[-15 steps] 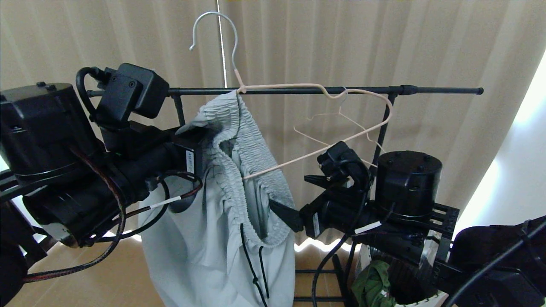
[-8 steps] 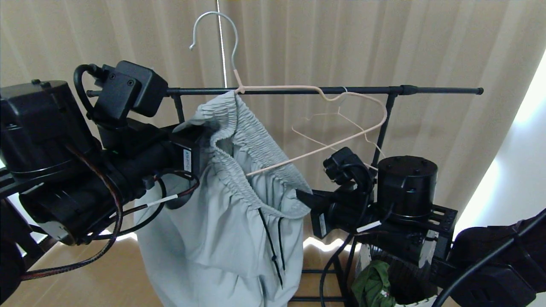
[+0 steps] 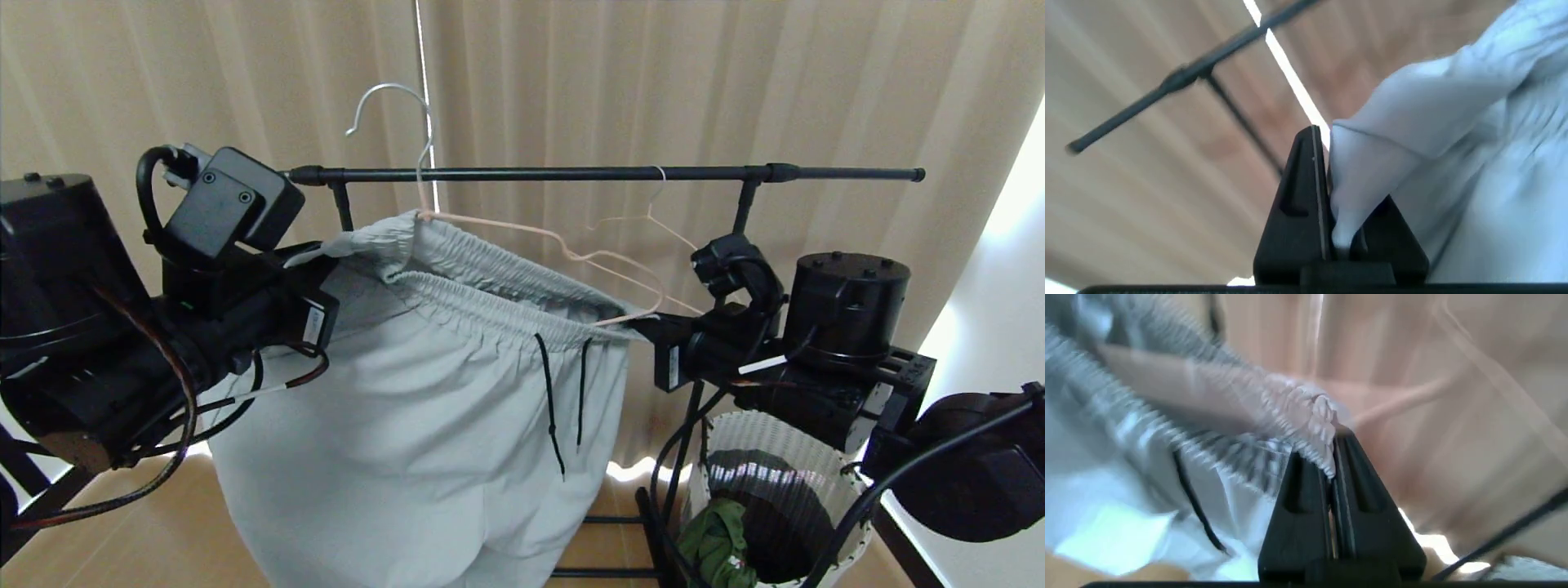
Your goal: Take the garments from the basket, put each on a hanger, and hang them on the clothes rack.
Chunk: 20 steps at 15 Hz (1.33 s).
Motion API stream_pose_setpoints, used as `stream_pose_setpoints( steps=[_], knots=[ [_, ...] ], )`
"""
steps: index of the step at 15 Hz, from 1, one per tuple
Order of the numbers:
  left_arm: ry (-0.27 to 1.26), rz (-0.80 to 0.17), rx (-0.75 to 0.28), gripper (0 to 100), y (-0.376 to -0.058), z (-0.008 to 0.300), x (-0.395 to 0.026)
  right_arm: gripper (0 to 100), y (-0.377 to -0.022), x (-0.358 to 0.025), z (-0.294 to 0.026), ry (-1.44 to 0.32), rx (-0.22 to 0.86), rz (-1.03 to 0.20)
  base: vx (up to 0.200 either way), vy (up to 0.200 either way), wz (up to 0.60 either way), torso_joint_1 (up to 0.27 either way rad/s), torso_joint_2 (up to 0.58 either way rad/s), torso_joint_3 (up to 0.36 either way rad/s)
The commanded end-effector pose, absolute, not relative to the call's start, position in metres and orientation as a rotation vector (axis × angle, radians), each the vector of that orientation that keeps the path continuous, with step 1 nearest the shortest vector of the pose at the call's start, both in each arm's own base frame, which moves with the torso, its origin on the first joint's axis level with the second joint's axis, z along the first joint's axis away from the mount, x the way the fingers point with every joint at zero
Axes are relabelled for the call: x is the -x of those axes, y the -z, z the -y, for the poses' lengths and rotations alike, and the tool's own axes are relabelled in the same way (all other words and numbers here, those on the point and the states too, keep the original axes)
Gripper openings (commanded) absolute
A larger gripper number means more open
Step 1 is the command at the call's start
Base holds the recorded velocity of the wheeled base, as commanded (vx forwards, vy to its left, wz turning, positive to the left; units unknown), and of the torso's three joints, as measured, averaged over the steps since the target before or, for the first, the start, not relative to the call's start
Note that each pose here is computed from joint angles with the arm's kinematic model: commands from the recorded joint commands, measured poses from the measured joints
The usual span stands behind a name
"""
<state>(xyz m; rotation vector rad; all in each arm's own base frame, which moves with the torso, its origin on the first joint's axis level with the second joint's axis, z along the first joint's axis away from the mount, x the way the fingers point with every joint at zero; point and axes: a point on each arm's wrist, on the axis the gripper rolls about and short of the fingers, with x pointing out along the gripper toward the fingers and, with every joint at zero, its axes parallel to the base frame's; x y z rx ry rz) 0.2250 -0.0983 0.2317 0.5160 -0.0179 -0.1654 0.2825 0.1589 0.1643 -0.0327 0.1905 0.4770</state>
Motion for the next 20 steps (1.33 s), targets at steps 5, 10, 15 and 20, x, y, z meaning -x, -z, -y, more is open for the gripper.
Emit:
stream_pose_setpoints(
  steps=[5, 10, 15, 20],
  knots=[
    [0.094, -0.028, -0.668, 0, -0.221, 0.075, -0.220, 0, -0.182, -0.293, -0.143, -0.418, 0.010, -0.130, 0.000, 0.000, 0.00, 0.000, 0.00, 0.000],
    [0.100, -0.028, -0.766, 0, -0.219, 0.075, -0.220, 0, -0.194, -0.277, -0.177, -0.542, 0.009, -0.093, 0.000, 0.000, 0.00, 0.000, 0.00, 0.000],
    [0.078, -0.057, -0.783, 0, -0.214, 0.076, -0.224, 0, -0.194, -0.257, -0.201, -0.634, 0.016, -0.095, 0.000, 0.000, 0.00, 0.000, 0.00, 0.000],
    [0.047, -0.072, -0.784, 0, -0.213, 0.075, -0.224, 100, -0.186, -0.254, -0.196, -0.629, 0.034, -0.123, 0.000, 0.000, 0.00, 0.000, 0.00, 0.000]
  ],
)
